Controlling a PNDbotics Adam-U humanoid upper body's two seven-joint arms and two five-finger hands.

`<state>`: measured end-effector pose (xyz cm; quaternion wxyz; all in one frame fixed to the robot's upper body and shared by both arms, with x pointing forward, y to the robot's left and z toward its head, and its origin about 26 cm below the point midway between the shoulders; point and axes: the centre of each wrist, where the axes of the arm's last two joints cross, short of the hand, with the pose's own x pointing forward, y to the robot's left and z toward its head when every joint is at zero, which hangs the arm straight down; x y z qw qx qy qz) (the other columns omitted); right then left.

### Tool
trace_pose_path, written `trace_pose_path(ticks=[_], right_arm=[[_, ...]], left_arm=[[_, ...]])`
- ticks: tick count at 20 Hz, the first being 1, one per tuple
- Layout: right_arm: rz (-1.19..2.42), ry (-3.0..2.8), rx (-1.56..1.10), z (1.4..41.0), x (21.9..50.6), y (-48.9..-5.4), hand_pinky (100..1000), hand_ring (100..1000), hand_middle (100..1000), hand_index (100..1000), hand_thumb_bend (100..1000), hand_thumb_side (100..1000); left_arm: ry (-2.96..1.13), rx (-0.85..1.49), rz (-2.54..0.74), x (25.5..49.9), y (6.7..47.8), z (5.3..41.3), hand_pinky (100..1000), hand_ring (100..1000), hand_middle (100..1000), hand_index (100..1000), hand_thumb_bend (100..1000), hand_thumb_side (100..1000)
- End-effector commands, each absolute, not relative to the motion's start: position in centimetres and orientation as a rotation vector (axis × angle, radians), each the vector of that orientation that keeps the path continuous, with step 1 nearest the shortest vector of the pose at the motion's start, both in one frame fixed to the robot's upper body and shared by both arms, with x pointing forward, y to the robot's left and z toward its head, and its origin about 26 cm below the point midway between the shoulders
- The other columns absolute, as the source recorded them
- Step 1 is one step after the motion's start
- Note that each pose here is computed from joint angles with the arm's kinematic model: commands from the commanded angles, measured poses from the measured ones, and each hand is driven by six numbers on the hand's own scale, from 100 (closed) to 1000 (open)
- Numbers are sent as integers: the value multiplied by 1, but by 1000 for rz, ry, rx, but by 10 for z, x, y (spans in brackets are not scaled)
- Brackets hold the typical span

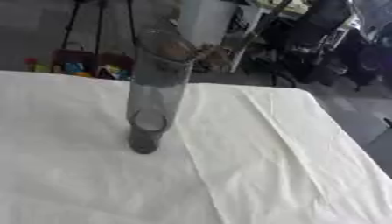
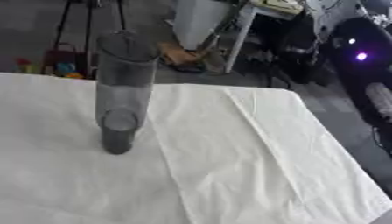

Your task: Arrange flowers into the vase.

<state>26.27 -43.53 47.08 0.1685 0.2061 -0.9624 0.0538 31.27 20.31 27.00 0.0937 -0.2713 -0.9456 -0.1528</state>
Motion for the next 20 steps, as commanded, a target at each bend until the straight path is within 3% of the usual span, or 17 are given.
trace_pose_path(ticks=[1,20], right_arm=[[181,-2792,556,491,246,-439,100,100,100,100,422,157],[199,-2862,722,493,244,-445,100,100,100,100,432,206]], left_arm=[[-2829,-784,-507,310,205,278,776,760,848,931,100,829],[-2835,-763,-529,310,204,276,775,761,850,931,100,834]])
